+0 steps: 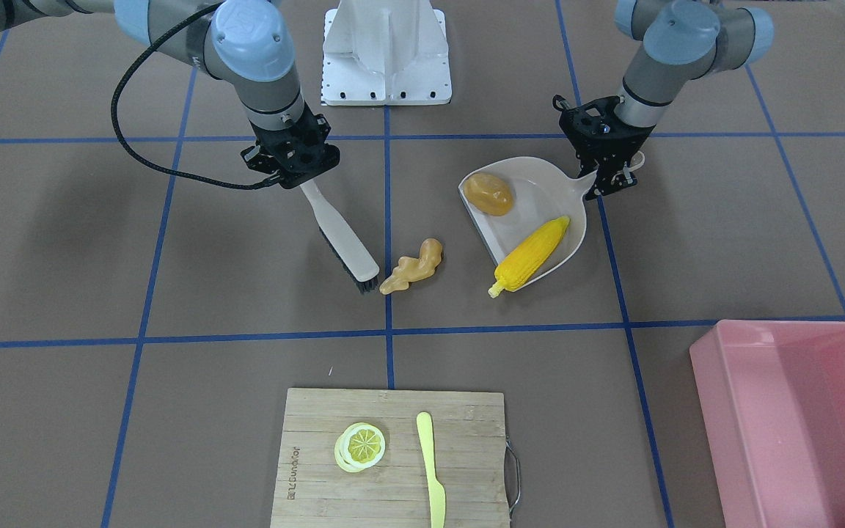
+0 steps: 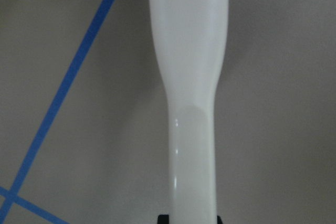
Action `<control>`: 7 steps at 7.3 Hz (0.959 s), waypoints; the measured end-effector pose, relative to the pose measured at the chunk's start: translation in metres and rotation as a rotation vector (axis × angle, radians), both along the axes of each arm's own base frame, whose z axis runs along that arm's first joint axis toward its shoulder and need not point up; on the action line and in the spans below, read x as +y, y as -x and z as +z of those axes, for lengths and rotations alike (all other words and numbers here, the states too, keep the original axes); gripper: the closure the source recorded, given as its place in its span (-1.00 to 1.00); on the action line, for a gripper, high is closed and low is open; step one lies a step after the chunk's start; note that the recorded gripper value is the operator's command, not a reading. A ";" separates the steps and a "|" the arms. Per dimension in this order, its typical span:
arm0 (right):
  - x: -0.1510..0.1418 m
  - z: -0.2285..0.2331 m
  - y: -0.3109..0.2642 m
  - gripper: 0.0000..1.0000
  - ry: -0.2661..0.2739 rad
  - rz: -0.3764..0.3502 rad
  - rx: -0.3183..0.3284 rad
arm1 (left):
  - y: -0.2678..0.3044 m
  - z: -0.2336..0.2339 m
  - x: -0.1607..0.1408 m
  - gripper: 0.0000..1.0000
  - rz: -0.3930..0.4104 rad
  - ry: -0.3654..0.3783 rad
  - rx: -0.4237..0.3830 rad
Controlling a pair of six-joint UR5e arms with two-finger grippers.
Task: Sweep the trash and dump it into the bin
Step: 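Move the brush beyond the ginger with the right gripper, then sweep the ginger toward the dustpan with the right gripper's brush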
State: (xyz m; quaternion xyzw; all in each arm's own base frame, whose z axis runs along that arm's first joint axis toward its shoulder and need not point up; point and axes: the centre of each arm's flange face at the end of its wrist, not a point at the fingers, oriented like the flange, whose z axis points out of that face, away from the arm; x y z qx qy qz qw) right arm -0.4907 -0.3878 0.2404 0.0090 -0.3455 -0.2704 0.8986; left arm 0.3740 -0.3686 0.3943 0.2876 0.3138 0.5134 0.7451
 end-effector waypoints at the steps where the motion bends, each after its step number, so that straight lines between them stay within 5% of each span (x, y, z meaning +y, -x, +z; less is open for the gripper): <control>1: -0.008 0.004 0.016 1.00 -0.004 0.007 0.036 | -0.002 -0.005 -0.002 1.00 0.001 0.004 -0.010; 4: -0.044 -0.003 0.040 1.00 -0.018 0.066 0.103 | -0.005 -0.011 -0.004 1.00 0.001 0.008 -0.020; 7: -0.033 -0.011 0.060 1.00 0.009 0.061 0.085 | -0.006 -0.013 -0.005 1.00 0.000 0.007 -0.020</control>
